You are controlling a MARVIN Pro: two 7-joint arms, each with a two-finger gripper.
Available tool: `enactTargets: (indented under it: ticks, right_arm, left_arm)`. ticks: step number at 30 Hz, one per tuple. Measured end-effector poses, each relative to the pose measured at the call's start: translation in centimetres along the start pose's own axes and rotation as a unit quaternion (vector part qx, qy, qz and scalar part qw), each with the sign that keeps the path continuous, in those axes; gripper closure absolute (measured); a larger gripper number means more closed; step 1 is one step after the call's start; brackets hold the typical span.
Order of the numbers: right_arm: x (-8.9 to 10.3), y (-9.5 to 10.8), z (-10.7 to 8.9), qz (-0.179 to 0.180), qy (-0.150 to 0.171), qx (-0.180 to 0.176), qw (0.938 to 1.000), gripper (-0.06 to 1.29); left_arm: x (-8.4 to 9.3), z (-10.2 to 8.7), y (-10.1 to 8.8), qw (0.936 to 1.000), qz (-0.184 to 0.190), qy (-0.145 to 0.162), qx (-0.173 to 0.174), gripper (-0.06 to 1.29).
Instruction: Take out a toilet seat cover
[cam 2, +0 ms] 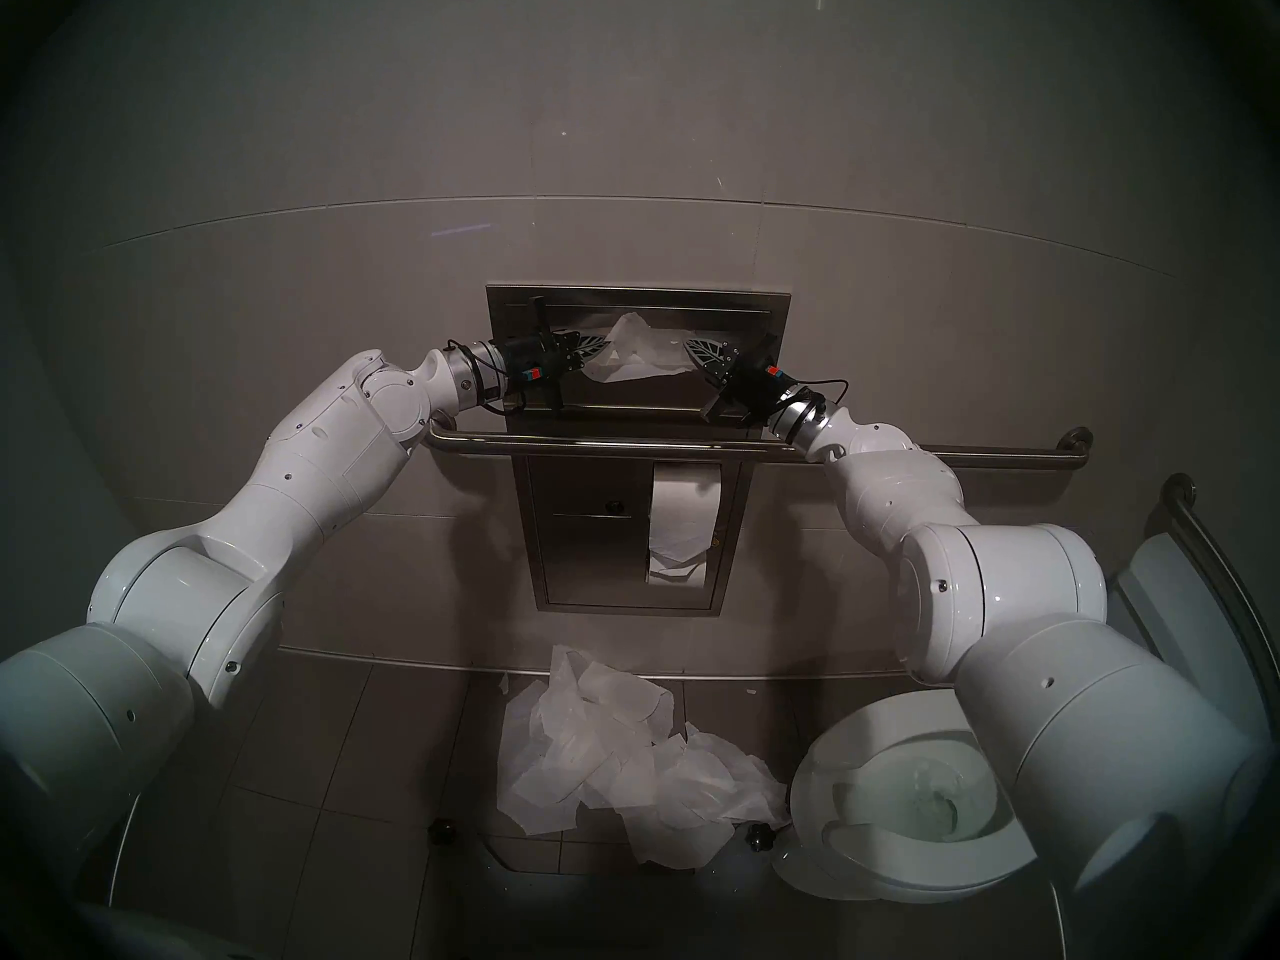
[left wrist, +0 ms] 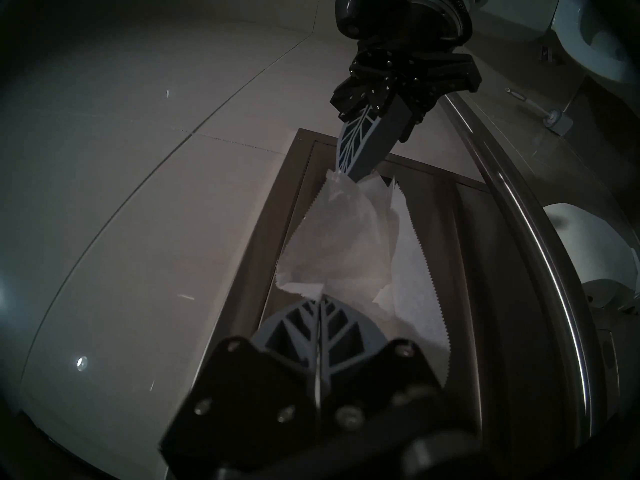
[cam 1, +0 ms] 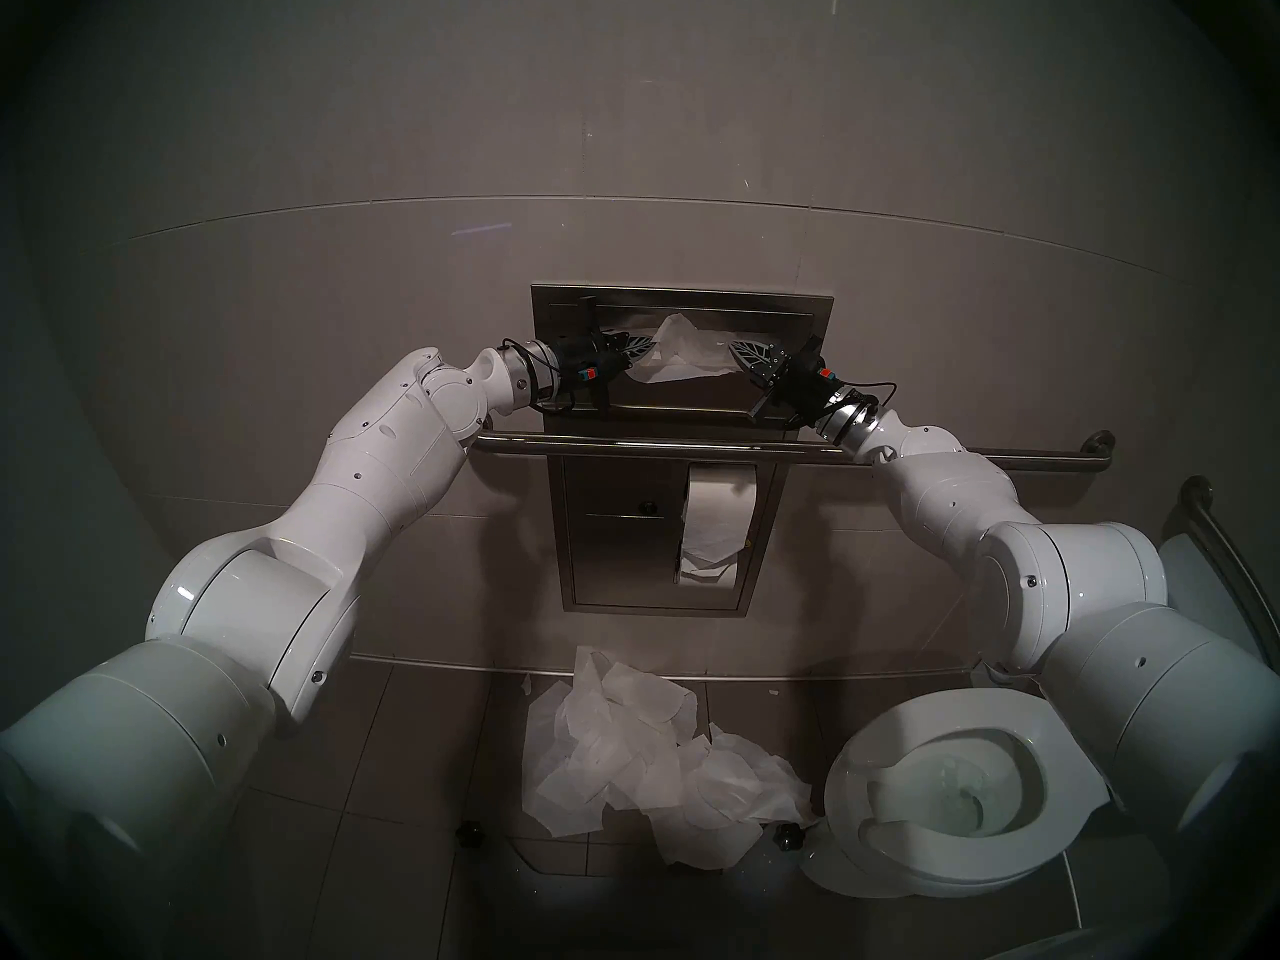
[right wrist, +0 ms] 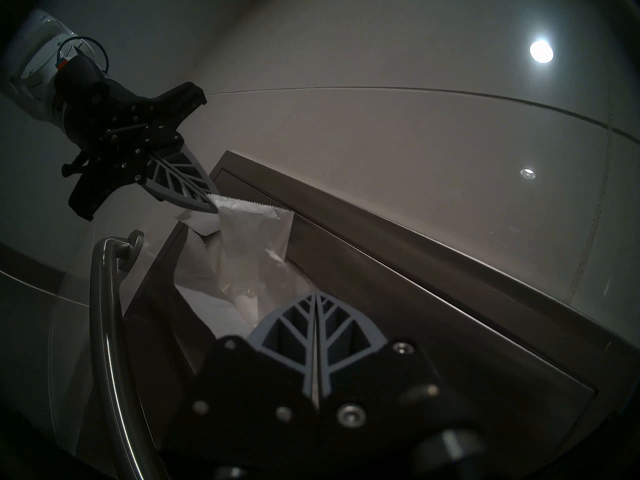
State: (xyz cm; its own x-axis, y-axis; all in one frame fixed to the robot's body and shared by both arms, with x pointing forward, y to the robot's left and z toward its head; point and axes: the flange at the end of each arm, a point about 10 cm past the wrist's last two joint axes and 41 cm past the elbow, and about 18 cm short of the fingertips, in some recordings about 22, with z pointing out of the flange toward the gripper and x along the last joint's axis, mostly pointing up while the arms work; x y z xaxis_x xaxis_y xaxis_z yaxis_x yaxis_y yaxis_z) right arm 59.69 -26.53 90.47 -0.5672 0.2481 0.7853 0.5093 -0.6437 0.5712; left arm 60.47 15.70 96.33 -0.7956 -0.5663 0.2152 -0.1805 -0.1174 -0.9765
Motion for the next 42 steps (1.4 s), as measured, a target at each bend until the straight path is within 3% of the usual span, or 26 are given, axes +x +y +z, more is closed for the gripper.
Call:
enactTargets:
  ticks: [20, 42]
  right_arm:
    - [2.3, 2.9, 1.3, -0.022, 0.033, -0.030, 0.9988, 1.27]
    - [3.6, 2.4, 3.5, -0.021, 0.057, -0.030, 0.9977, 1.27]
  left_arm:
    - [-0.1, 0.3, -2.0, 0.9997, 0.023, -0.003, 0.011, 1.25]
    - [-1.3, 1.1, -5.6, 0.9972, 0.044, -0.056, 0.022, 1.25]
